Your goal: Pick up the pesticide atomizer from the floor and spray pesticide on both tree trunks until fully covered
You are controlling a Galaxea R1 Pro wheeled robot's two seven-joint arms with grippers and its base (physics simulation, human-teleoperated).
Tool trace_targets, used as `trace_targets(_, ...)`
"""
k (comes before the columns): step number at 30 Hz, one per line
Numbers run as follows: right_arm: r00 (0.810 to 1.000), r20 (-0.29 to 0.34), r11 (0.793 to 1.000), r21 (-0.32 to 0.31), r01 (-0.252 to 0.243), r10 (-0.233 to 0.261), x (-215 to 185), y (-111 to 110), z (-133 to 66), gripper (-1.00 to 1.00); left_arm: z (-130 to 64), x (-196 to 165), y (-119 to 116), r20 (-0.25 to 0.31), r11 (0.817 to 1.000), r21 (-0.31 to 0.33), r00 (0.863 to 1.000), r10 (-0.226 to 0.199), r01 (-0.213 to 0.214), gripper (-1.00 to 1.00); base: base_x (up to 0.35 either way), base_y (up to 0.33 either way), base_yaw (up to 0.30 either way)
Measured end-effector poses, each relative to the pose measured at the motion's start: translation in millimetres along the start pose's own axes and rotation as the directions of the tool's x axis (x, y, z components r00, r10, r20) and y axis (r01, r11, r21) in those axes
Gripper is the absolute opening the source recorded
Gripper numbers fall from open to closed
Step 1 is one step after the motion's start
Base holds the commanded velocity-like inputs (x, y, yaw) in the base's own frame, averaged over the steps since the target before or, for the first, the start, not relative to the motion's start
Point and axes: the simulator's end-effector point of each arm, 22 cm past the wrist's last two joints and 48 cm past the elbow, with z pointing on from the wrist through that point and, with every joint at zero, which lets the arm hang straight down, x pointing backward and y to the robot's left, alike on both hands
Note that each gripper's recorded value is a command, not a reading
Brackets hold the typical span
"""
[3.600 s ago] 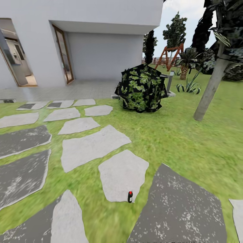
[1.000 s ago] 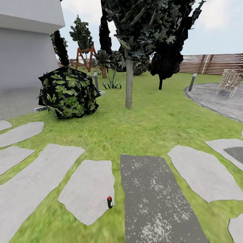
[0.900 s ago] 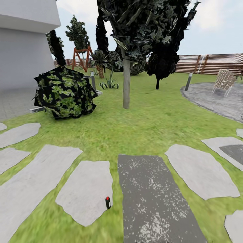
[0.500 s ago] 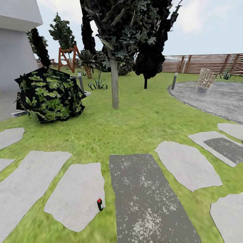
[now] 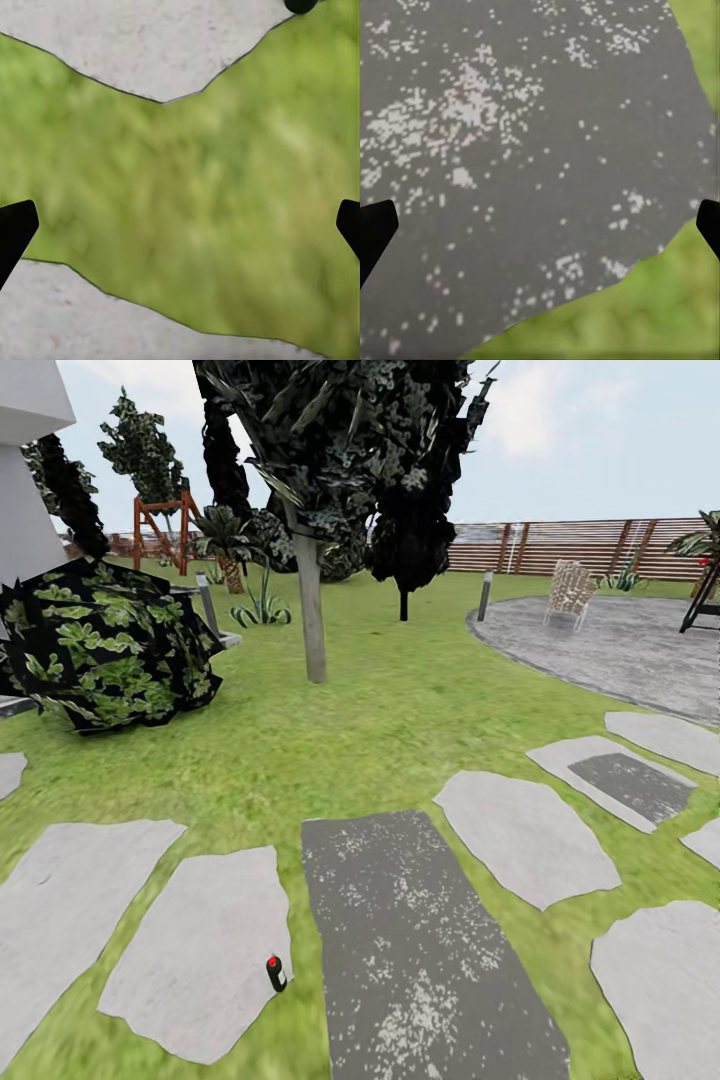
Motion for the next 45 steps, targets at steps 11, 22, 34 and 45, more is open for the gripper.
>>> trace_targets(11,1.0,0.001,1.0,-0.001,-0.001,0.001,-0.5,0.8,0.1,1.0,3.6,-12.6,-6.6,0.018,1.0,0.009,1.0,-0.006,0.006,1.0,0.0,0.0,-0.003)
trace_targets(22,0.958,0.286,1.0,0.019,-0.002,-0.003,-156.7,-9.5,31.9,1.0,37.5,-228.7,-32.8,0.317,0.999,0.04,0.947,-0.044,0.033,1.0,0.0,0.0,0.0)
trace_targets(34,0.925,0.381,1.0,0.023,-0.009,0.0,-273.0,-15.6,58.4,1.0,36.0,-290.6,-41.1,0.401,0.998,0.057,0.915,-0.049,0.028,1.0,0.041,-0.002,0.0)
trace_targets(45,0.927,0.376,1.0,0.02,-0.007,-0.001,-272.1,-13.9,59.6,1.0,35.1,-294.8,-35.6,0.41,0.998,0.051,0.911,-0.045,0.026,1.0,0.242,-0.061,-0.069)
